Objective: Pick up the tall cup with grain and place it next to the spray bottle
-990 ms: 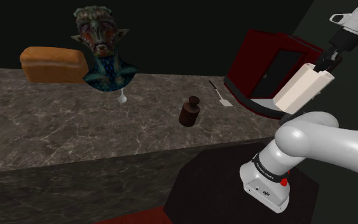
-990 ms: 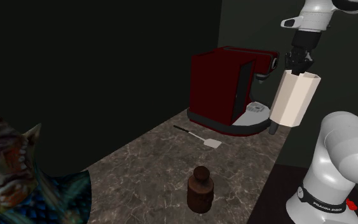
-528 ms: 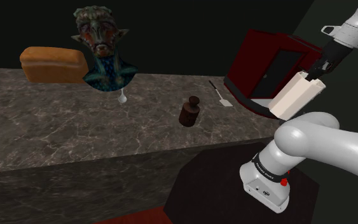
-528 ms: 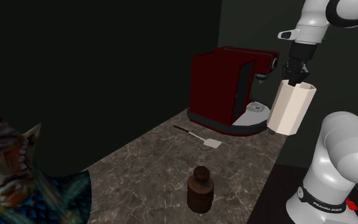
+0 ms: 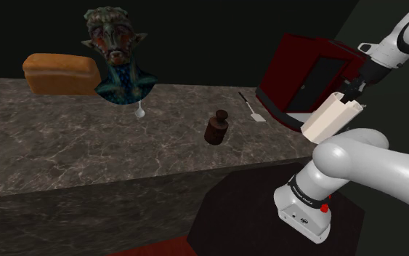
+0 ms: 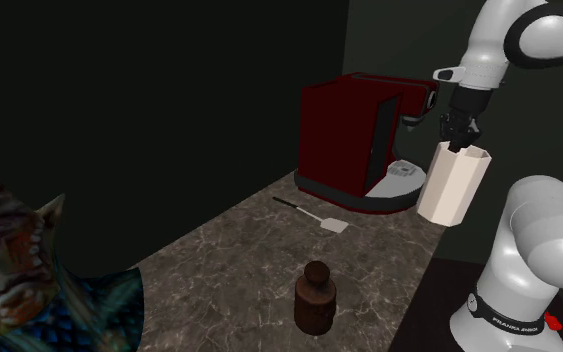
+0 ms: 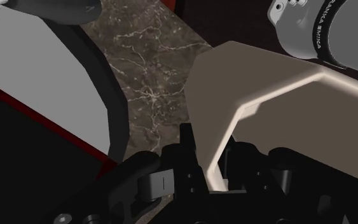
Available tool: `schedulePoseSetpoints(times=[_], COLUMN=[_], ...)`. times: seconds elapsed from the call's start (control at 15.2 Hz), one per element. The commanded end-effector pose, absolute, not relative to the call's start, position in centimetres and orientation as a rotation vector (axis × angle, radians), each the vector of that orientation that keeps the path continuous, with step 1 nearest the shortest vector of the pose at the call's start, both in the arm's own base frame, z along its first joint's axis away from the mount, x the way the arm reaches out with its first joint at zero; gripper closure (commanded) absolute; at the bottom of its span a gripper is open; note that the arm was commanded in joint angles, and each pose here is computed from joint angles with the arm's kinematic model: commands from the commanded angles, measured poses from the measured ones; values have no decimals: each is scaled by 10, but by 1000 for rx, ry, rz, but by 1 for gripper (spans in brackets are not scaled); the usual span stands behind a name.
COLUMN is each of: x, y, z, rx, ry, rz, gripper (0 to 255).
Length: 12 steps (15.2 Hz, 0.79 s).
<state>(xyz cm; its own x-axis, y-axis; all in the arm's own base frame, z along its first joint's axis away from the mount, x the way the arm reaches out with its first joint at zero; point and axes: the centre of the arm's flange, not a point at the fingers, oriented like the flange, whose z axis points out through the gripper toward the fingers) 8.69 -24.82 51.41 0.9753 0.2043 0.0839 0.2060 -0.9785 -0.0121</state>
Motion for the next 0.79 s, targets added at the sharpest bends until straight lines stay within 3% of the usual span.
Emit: schedulePoseSetpoints(times=[0.0, 0.73], x=[88, 88], y=[-248, -248], z=[503, 445], rx=[-3102, -3102], ry=[-322, -322], rz=[-130, -130], gripper=[255, 255])
